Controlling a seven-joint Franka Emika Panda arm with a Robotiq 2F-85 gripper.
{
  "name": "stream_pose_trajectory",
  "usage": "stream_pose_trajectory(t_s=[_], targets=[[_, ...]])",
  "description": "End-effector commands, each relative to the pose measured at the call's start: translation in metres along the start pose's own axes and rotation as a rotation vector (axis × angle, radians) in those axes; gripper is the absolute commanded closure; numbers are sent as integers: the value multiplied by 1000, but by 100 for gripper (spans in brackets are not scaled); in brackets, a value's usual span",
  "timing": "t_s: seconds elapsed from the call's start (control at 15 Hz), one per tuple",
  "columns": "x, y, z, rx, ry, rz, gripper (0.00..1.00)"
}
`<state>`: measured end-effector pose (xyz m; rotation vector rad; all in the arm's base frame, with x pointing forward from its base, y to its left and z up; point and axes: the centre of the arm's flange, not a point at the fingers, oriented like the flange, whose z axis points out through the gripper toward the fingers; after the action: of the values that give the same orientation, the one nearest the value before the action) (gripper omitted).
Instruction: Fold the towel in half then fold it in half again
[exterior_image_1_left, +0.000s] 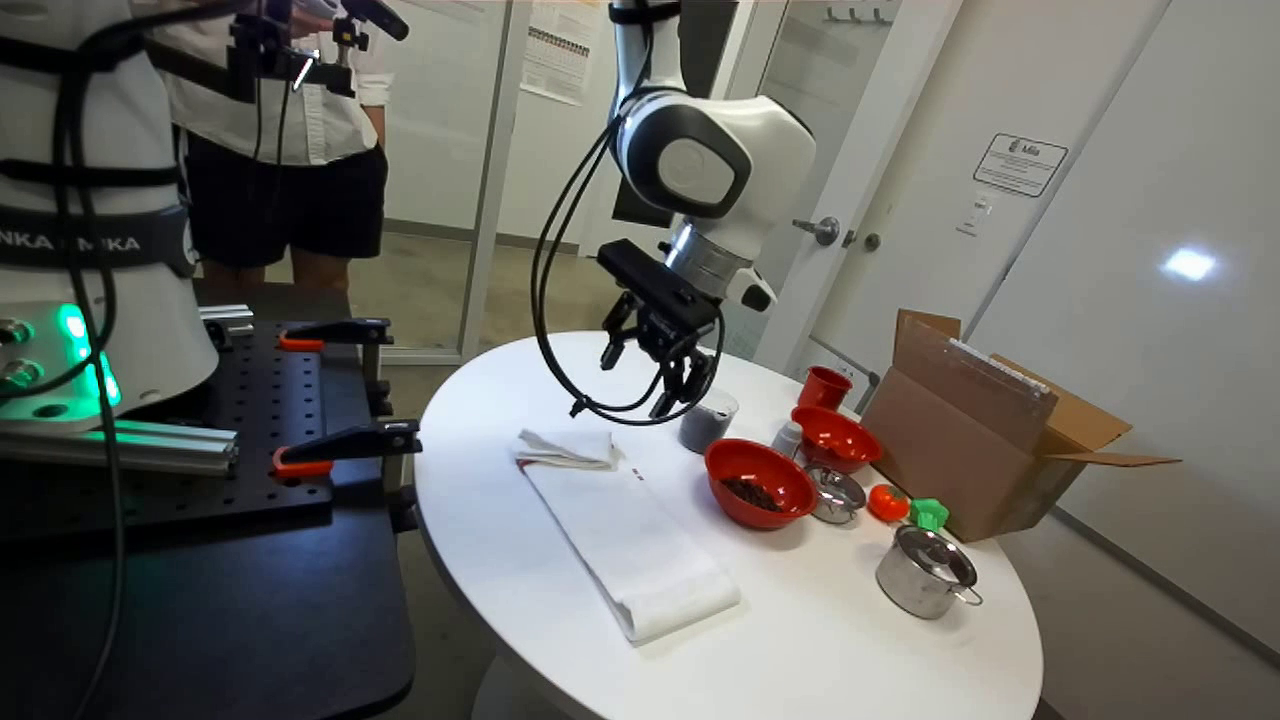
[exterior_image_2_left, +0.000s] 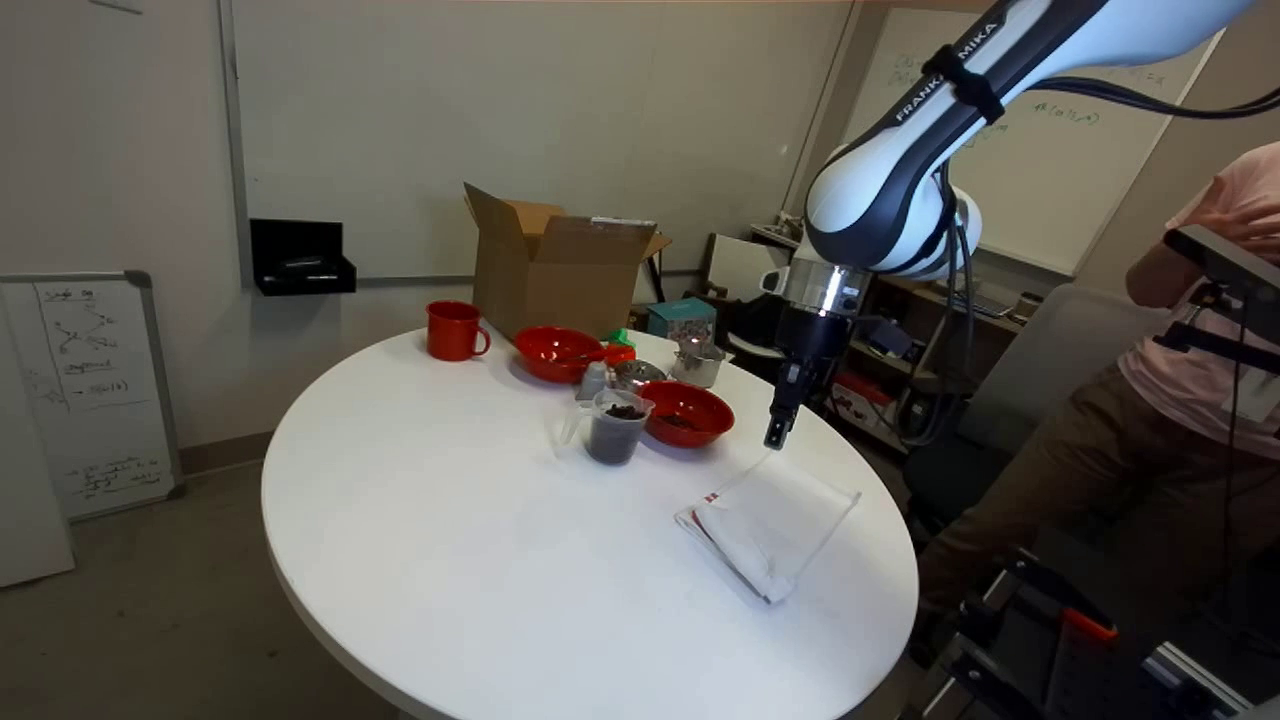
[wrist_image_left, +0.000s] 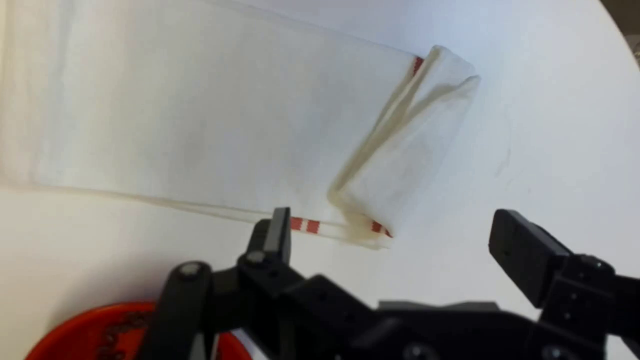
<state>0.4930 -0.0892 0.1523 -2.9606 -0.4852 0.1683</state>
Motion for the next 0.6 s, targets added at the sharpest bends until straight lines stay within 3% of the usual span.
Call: stream_pose_trajectory(t_s=[0.0,0.53], targets=[[-23,25,13,-53,-9,108,0],[-70,112,62,-186,-65,293,0]])
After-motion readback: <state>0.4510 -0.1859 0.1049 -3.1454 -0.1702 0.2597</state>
